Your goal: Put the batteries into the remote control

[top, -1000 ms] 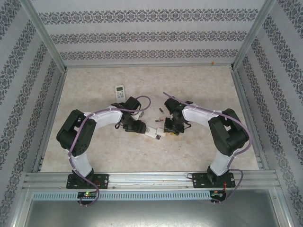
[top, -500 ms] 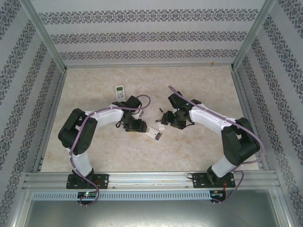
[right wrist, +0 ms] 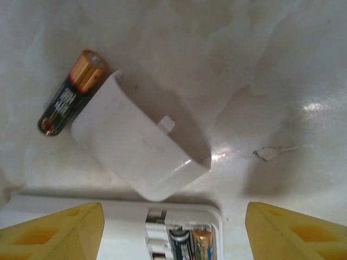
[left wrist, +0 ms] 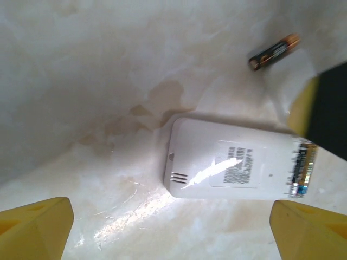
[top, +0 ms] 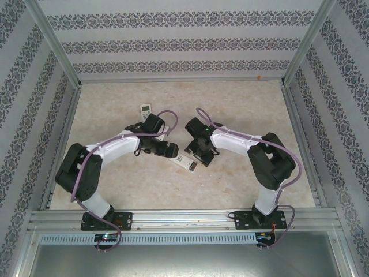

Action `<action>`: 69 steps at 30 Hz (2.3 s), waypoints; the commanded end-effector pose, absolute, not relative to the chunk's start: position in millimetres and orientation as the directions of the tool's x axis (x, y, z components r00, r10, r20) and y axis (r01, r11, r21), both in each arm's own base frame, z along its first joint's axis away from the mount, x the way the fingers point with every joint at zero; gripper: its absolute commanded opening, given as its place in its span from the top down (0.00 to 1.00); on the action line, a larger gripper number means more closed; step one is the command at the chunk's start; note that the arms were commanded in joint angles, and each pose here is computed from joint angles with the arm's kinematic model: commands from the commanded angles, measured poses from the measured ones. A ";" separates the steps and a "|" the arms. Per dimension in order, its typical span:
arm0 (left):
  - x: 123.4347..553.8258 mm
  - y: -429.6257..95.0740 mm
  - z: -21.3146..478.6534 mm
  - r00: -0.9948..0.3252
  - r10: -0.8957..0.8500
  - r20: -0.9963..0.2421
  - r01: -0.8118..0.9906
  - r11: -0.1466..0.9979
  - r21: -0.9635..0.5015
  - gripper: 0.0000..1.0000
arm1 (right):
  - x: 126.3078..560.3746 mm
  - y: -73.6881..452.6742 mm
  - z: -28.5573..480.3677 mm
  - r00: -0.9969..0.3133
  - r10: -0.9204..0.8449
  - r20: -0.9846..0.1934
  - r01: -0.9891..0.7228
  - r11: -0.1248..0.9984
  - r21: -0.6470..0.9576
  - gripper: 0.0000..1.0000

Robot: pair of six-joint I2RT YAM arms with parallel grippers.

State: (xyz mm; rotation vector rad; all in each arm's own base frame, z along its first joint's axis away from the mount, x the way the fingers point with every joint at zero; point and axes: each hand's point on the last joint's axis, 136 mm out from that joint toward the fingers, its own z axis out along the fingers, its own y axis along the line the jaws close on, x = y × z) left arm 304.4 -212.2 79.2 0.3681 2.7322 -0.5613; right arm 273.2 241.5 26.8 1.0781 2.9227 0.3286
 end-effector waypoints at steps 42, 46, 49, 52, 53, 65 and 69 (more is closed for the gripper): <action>295.2 -210.8 96.5 -0.864 0.214 -0.457 0.408 0.829 -0.382 0.00 | 272.2 143.0 54.9 -0.838 0.526 -0.142 0.522 0.850 0.070 0.28; 295.7 -211.8 96.8 -0.863 0.208 -0.461 0.406 0.828 -0.387 0.00 | 270.0 161.5 60.3 -0.936 0.326 -0.133 0.314 0.944 0.104 0.22; 296.4 -213.0 98.6 -0.858 0.212 -0.467 0.414 0.823 -0.388 0.00 | 261.1 160.1 58.0 -0.997 0.052 -0.056 0.052 0.999 0.009 0.15; 297.3 -213.1 100.6 -0.852 0.218 -0.477 0.424 0.821 -0.382 0.00 | 249.4 151.4 50.4 -0.987 -0.144 0.068 -0.150 0.985 -0.090 0.10; 297.2 -212.4 100.4 -0.852 0.217 -0.476 0.422 0.823 -0.381 0.00 | 248.4 149.3 48.3 -0.979 -0.179 0.097 -0.189 0.976 -0.110 0.09; 293.0 -209.2 99.1 -0.854 0.214 -0.474 0.417 0.827 -0.377 0.00 | 256.5 182.0 16.7 -0.948 -0.263 0.182 -0.264 0.964 0.017 0.22; 293.4 -209.0 98.4 -0.856 0.210 -0.473 0.413 0.829 -0.378 0.00 | 248.6 176.4 9.9 -0.942 -0.263 0.209 -0.268 0.963 0.006 0.28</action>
